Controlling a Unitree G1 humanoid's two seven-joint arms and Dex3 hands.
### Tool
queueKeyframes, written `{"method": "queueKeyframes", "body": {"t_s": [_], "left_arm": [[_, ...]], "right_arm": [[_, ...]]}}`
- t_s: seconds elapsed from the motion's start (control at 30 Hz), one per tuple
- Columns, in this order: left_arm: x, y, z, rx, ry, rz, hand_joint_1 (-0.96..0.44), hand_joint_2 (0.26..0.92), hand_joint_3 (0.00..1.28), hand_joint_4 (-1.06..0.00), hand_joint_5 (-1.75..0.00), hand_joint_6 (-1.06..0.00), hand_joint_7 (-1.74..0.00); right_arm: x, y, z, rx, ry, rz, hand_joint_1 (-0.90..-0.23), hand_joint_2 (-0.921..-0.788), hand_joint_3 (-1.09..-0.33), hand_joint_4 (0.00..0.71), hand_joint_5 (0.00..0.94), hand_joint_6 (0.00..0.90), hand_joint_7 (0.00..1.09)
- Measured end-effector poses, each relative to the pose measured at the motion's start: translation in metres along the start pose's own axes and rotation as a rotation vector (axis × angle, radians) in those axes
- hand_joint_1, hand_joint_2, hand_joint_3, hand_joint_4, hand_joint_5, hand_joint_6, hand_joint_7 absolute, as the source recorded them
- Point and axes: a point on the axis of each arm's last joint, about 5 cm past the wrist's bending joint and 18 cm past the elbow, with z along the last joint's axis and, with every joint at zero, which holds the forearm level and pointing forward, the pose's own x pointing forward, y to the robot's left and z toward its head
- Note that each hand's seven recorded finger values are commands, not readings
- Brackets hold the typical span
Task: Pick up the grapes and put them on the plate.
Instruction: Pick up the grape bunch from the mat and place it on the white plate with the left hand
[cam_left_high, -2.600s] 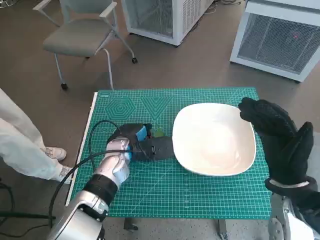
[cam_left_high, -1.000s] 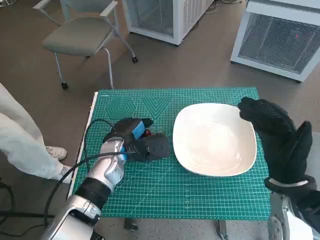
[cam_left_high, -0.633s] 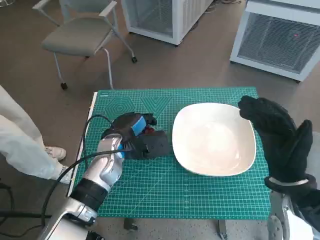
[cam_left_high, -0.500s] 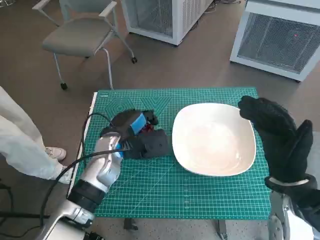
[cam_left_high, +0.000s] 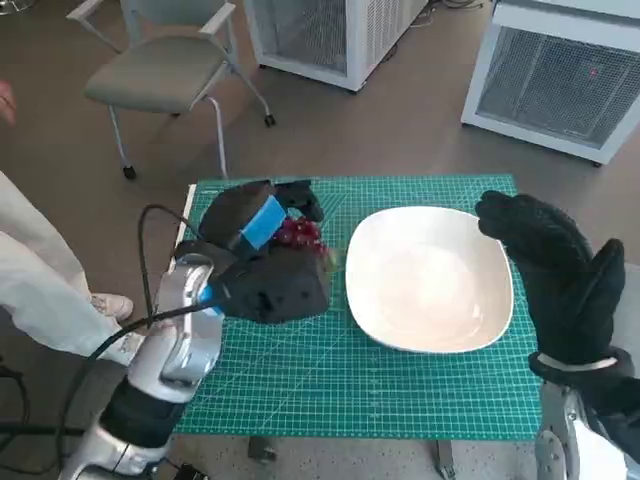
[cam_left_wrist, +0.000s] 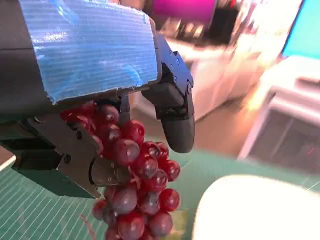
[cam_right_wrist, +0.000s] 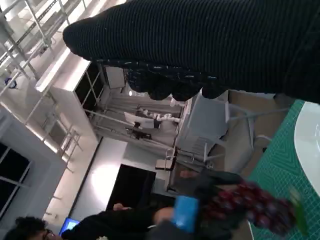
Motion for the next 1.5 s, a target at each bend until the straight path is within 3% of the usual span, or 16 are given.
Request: {"method": "queueKeyframes", "body": {"t_s": [0.4,1.23,1.5], "left_arm": [[-0.007,0.017,0.006,-0.002,-0.067,0.062,0.0,0.895,0.03,-0.79,-1.13,-0.73,-0.98],[-0.006,0.014,0.007,-0.007,-0.11,0.047,0.0,0.901,0.01,-0.81,-1.1,-0.72,-1.01],[0.005,0.014,0.025,-0.017,-0.157,0.034,0.0,0.9,0.02,-0.79,-1.16,-0.73,-0.95]], "right_arm": [[0.0001,0.0,0.0,-0.002,-0.002,0.001,-0.504,-0.921,-0.569,0.313,0.463,0.196,0.88],[-0.0009,0.0,0.0,-0.007,-0.015,0.0,-0.504,-0.921,-0.57,0.313,0.46,0.192,0.89],[-0.0023,0.0,0.0,-0.008,-0.012,-0.005,-0.505,-0.921,-0.57,0.313,0.46,0.191,0.89]]}}
